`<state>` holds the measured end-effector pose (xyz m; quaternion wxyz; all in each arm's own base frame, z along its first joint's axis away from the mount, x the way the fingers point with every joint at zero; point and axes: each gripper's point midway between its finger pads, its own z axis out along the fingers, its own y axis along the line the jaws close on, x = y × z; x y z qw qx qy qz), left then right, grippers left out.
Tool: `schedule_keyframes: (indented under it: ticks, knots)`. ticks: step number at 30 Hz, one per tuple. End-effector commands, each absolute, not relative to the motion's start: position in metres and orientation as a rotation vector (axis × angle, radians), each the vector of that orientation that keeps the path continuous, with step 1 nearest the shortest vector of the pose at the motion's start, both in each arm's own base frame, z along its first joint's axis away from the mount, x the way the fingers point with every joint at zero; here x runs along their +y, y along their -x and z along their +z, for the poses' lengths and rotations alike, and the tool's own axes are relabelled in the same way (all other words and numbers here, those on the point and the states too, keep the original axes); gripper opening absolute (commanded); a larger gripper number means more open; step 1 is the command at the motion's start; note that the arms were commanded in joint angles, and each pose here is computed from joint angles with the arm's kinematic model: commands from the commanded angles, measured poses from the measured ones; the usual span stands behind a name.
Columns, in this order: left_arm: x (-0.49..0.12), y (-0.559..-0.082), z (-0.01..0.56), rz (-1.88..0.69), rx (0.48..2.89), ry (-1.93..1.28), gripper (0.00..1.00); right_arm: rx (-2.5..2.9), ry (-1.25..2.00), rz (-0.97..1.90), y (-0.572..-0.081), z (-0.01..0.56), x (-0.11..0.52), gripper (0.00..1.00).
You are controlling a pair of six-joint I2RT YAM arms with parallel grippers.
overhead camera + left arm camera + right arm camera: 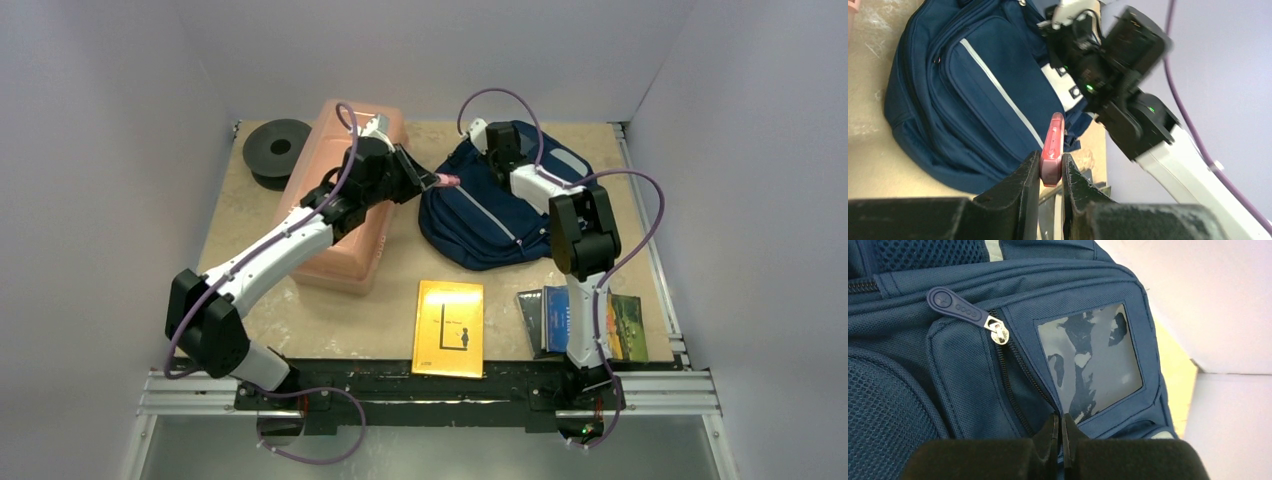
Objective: Pack the student bag
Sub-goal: Place the stationery in the student bag.
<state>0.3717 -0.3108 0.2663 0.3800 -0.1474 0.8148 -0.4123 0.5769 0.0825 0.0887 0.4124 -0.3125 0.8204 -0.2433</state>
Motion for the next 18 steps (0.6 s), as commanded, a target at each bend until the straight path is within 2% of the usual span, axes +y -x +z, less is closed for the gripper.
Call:
schedule_keyframes:
  ticks: [1, 12, 18]
  knots:
    - [-0.333, -0.409, 0.276, -1.154, 1.977, 0.463, 0.00, 2.037, 0.661, -0.274, -0.572, 0.131, 0.113, 0.00]
    - [-0.385, -0.480, 0.247, -1.094, 1.758, 0.537, 0.00, 2.075, 0.592, -0.061, -0.561, 0.155, 0.125, 0.00]
    - [-0.405, -0.497, 0.224, -1.048, 1.716, 0.599, 0.00, 2.084, 0.485, 0.024, -0.564, 0.163, 0.113, 0.00]
